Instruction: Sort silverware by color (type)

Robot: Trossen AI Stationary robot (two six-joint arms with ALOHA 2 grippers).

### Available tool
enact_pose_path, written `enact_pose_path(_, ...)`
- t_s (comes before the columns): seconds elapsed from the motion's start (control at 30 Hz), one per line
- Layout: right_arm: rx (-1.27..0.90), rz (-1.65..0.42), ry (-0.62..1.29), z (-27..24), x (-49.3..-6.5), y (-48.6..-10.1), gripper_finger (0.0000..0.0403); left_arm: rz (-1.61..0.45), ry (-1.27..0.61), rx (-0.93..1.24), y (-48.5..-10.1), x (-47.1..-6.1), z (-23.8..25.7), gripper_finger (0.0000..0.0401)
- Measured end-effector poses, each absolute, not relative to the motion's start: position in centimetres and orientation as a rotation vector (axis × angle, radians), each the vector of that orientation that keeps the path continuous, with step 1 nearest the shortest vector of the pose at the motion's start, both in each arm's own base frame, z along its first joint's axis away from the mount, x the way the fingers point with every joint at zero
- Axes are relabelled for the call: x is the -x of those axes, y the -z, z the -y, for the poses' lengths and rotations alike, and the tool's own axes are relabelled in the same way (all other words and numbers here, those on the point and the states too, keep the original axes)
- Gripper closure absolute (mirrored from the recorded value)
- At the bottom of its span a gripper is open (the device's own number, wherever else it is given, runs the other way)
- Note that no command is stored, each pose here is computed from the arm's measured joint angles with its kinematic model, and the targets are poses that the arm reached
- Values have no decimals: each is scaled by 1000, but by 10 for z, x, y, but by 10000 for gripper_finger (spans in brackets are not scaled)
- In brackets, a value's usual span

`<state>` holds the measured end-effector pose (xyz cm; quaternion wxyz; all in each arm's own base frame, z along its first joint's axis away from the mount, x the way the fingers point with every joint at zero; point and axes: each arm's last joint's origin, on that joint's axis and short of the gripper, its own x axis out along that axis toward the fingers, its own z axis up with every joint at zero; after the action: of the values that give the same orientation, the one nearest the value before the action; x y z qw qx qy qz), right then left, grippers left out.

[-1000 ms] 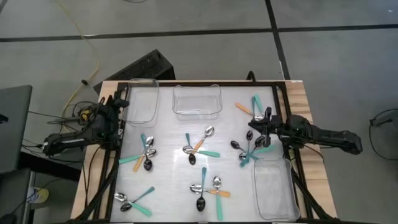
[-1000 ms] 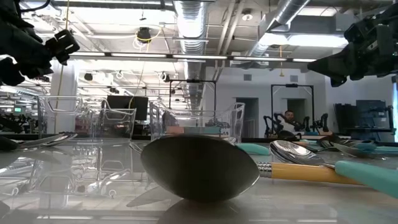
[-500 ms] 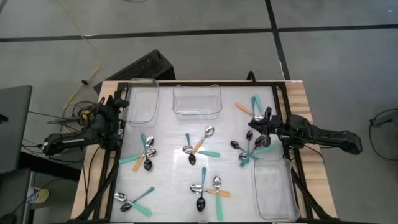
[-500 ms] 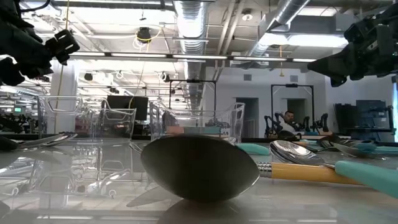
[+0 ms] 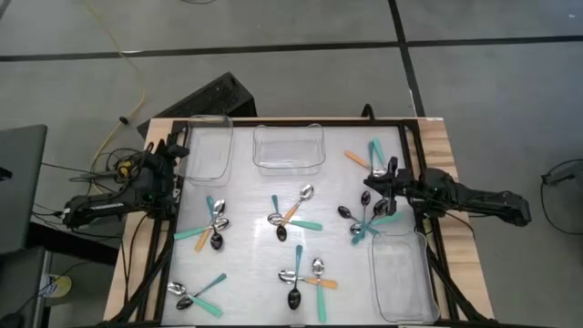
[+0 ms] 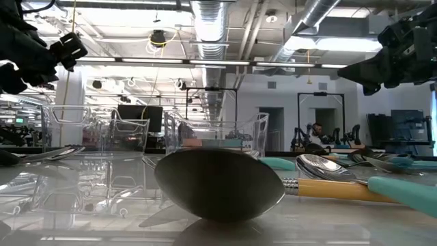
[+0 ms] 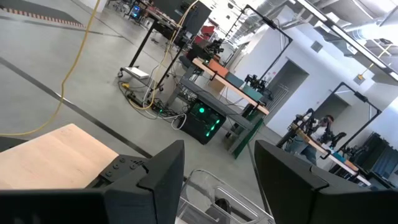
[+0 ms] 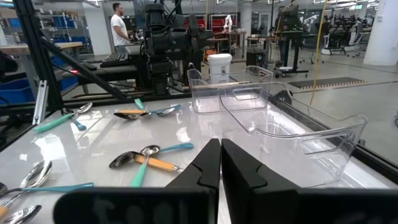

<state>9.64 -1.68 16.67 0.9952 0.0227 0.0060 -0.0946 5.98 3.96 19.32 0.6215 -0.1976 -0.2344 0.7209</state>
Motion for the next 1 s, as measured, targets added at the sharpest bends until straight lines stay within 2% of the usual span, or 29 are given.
enact_pose_path(0.77, -45, -12, 190, 17, -96, -167, 363, 539, -1657, 454, -193, -60, -40, 218)
enact_pose_path(1.0, -45, -10, 191, 17, -96, -167, 363, 569, -1607, 481, -194, -61, -40, 218)
